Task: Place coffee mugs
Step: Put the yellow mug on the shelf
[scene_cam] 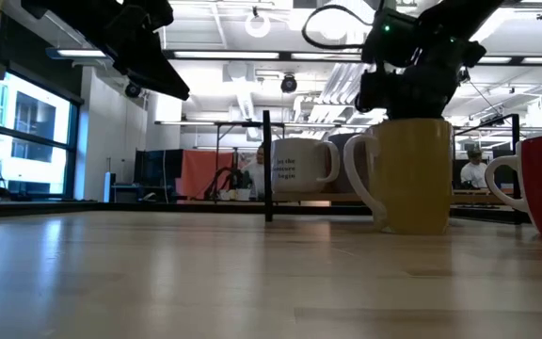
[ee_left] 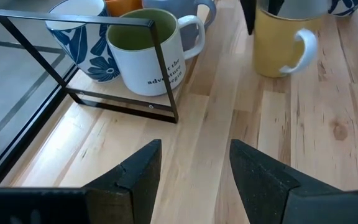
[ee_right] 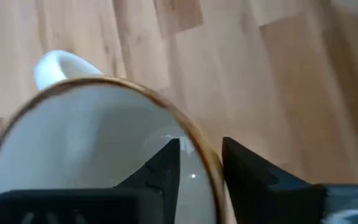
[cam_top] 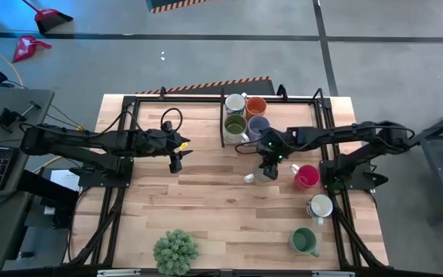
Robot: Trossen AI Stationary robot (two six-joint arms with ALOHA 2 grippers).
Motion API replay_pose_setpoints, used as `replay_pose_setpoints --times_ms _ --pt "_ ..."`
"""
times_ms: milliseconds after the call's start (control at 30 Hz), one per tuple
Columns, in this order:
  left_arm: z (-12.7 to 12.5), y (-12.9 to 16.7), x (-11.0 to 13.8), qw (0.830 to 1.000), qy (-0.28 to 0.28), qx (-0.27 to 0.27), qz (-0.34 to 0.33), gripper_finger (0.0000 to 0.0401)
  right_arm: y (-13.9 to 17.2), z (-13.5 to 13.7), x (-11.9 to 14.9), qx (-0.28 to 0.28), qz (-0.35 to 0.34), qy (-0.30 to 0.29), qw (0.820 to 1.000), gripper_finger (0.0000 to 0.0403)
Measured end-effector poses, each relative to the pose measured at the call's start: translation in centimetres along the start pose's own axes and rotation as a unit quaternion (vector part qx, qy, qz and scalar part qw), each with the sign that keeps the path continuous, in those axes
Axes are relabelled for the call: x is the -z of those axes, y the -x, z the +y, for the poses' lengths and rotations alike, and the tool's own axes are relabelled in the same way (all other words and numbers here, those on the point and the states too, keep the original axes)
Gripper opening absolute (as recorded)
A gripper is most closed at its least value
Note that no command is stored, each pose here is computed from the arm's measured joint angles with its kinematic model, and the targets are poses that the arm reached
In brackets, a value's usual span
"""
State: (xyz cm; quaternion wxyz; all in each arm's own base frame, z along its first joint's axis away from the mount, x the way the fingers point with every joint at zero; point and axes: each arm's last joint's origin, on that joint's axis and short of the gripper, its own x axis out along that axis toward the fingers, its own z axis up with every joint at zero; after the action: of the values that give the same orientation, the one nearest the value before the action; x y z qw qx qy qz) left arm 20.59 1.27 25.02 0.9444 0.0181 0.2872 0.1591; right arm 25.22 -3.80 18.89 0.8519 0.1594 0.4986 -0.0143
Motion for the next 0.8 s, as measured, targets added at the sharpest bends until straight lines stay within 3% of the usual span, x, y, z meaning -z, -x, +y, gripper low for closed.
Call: replay_pose_setpoints --times_ms 100,167,267,400,600,800 --pt "0.0 0.0 0.0 1.0 0.0 0.0 0.0 0.018 -0.5 0.0 0.1 -0.009 0.011 -0.007 1.0 0.0053" --pt "0.0 0.0 0.0 1.0 0.0 0.0 0.0 0.018 -0.6 0.0 0.0 0.018 0.009 -0.002 1.0 0.002" --pt "0.0 0.0 0.1 1.0 -0.001 0.0 0.003 0.018 -0.5 0.1 -0.2 0.052 -0.012 0.006 0.999 0.0012" --pt "0.0 0.0 0.4 1.0 -0.003 -0.001 0.016 0.018 0.4 0.4 -0.5 0.046 -0.044 0.003 0.998 0.0003" --pt "0.0 0.0 0.6 1.0 -0.007 -0.001 0.025 0.018 5.2 2.9 -2.6 0.028 -0.093 0.01 0.995 0.0001" --pt "0.0 0.0 0.6 1.0 -0.007 -0.002 0.027 0.018 11.4 4.3 -4.7 0.114 -0.138 -0.015 0.984 0.0001"
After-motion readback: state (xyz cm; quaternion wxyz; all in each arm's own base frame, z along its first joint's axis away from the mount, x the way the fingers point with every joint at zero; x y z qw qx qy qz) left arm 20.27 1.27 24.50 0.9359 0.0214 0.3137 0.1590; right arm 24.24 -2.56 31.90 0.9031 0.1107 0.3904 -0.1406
